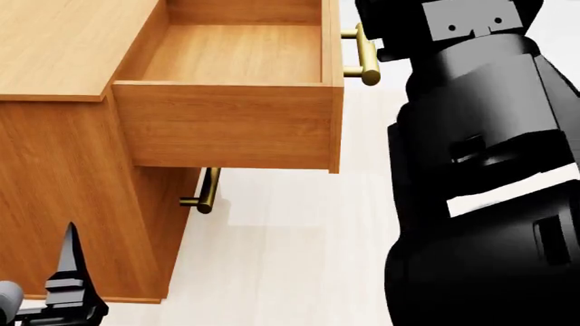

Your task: Put the ketchup in the top drawer of the cabinet.

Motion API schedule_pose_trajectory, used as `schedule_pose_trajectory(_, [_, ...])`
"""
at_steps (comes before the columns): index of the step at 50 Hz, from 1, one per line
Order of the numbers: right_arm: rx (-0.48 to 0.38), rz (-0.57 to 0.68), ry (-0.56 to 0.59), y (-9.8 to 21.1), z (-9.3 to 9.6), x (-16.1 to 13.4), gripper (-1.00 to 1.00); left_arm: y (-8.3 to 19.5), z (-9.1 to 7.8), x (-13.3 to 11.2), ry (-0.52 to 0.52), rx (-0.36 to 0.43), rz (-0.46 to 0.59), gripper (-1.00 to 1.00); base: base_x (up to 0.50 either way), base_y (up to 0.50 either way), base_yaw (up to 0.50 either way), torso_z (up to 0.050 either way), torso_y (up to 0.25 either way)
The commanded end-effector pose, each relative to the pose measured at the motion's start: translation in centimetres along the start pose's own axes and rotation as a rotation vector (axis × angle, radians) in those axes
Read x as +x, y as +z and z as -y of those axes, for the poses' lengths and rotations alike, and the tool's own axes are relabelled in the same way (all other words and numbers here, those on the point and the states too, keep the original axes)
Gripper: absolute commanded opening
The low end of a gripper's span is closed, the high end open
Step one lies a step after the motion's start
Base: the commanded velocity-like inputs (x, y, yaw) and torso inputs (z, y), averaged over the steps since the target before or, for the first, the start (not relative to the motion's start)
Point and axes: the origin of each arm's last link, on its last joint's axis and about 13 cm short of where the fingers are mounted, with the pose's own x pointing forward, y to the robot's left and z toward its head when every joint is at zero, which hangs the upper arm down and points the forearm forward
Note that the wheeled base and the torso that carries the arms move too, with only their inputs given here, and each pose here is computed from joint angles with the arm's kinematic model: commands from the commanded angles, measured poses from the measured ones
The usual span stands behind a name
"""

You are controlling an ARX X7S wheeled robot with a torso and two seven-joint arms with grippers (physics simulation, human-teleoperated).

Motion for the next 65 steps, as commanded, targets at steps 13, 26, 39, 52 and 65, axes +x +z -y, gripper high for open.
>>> schedule_pose_trajectory(13, [0.094,-0.077,0.086,-2.3,-1.0,0.6,-1.00,-0.2,-0.1,0.1,0.001,0.001,-0.008,1.00,0.00,0.00,0.00,0.000,0.001])
schedule_pose_trajectory(26, [0.110,-0.161,0.075,-3.8,-0.9,0.5,-1.00,-0.4,-0.1,0.1,0.004,0.002,-0.011,1.00,0.00,0.00,0.00,0.000,0.000])
schedule_pose_trajectory(39, [0.120,-0.208,0.070,-4.8,-1.0,0.5,-1.00,-0.5,-0.1,0.2,0.005,0.004,-0.016,1.00,0.00,0.00,0.00,0.000,0.001])
schedule_pose_trajectory(52, [0.140,-0.224,0.081,-5.7,-1.0,0.5,-1.00,-0.5,-0.1,0.1,0.005,0.006,-0.015,1.00,0.00,0.00,0.00,0.000,0.000])
schedule_pose_trajectory(65, [0.137,-0.237,0.081,-6.4,-1.0,0.6,-1.00,-0.7,-0.2,0.1,0.007,0.007,-0.018,1.00,0.00,0.00,0.00,0.001,0.001])
